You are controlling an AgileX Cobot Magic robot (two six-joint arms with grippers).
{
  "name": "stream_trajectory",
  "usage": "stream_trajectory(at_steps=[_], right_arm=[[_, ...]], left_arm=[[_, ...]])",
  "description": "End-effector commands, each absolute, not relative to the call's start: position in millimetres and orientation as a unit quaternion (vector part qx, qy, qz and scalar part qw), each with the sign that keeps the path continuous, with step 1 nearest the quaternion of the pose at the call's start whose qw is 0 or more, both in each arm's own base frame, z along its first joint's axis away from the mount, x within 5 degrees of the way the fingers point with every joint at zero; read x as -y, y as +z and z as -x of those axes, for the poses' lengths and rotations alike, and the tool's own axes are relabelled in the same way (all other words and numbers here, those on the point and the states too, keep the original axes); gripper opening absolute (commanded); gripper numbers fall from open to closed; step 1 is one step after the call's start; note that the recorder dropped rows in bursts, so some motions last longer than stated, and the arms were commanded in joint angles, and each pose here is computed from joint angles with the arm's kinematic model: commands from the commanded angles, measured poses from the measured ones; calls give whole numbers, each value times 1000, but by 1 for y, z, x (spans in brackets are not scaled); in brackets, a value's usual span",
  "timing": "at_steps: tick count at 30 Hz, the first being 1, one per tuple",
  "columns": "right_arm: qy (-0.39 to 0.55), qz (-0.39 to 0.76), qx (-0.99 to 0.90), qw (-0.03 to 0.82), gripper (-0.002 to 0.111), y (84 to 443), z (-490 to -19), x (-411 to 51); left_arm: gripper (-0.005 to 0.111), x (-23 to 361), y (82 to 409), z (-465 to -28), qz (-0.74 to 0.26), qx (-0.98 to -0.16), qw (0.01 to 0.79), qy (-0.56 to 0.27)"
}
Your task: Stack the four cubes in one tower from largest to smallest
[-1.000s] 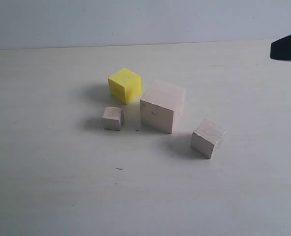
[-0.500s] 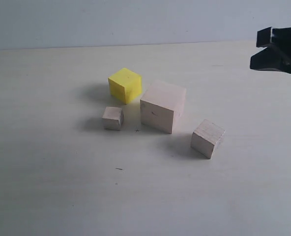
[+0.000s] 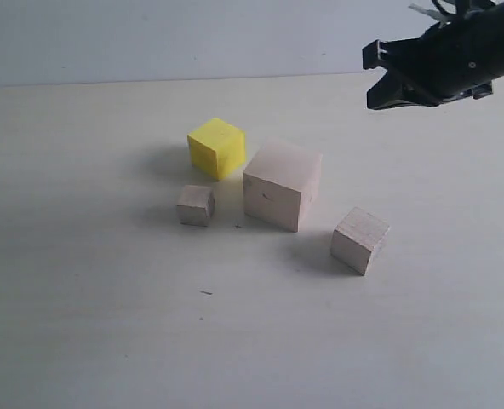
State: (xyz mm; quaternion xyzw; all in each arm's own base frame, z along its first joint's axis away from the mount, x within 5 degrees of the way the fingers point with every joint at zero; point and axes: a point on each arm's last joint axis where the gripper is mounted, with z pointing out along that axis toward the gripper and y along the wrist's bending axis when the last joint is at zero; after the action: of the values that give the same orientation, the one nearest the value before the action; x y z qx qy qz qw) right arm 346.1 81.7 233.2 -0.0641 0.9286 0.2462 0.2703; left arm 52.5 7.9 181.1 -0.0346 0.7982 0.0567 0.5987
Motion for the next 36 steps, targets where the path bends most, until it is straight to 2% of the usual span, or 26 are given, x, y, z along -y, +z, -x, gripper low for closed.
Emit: stream_trajectory(at_steps=[1, 16, 26, 36], right_arm=[[234, 57, -934, 264, 0, 220, -373, -87], [259, 70, -945, 185, 0, 154, -430, -109], [275, 137, -945, 114, 0, 116, -418, -159], [287, 201, -933, 88, 0, 116, -394, -211]], left_arm=[[0, -8, 181, -53, 34, -796, 602, 56], [0, -8, 181, -53, 34, -796, 602, 56], [0, -8, 181, -53, 34, -796, 602, 56], [0, -8, 181, -53, 34, -796, 602, 56]])
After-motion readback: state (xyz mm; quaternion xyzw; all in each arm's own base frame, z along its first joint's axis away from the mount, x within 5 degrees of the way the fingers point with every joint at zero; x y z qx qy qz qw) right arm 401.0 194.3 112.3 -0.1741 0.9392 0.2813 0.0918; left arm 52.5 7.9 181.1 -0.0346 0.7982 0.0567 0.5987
